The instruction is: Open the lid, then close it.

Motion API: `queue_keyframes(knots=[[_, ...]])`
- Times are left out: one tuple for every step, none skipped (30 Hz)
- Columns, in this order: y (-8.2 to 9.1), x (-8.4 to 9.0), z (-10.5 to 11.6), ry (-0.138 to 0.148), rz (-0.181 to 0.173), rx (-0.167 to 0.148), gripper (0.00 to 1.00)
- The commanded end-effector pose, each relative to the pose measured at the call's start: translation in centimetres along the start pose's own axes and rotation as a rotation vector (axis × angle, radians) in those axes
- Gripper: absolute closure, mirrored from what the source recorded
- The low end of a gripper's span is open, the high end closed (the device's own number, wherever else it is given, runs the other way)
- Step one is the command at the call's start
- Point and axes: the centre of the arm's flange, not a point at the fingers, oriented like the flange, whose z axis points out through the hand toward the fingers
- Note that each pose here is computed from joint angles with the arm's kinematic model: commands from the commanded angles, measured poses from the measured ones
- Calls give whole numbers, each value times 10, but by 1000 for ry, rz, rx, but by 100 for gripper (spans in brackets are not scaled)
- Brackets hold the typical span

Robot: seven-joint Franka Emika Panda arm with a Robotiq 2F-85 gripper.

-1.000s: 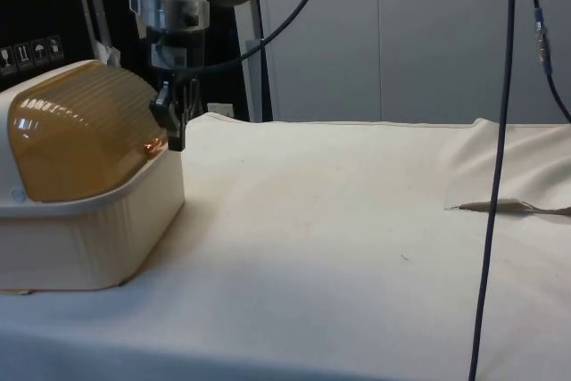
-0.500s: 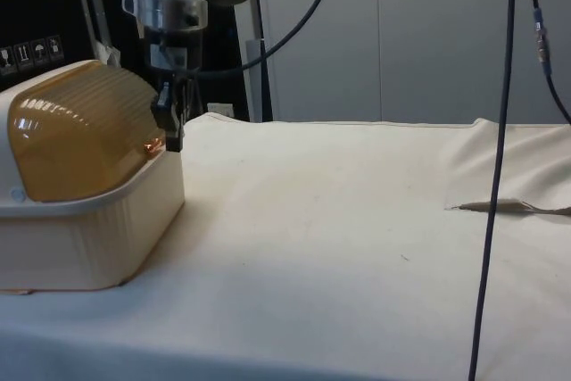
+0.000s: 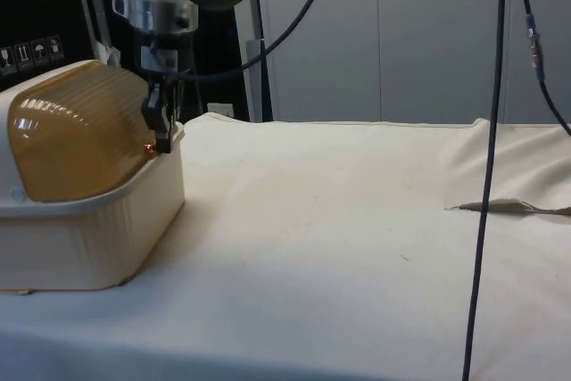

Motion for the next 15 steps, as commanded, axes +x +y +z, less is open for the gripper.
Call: queue_keyframes(knots=[[1, 0, 1, -1, 0, -1, 100], [0, 2, 2, -2, -5, 3, 100], [1, 2, 1, -1, -4, 2, 100], [1, 2, 1, -1, -5, 2, 100], [0, 2, 1, -1, -5, 2, 100], [0, 2, 1, 0, -3, 1, 100], [0, 2, 1, 0, -4, 0, 100], [0, 2, -1, 2, -4, -1, 100], [0, 3, -2, 5, -4, 0, 100], [1, 1, 0, 1, -1, -1, 100], [0, 3, -4, 7, -4, -1, 100], [0, 4, -5, 10, -4, -2, 100], [0, 5, -7, 14, -4, -3, 100], [0, 5, -10, 18, -5, -4, 100], [0, 6, -12, 21, -5, -4, 100]])
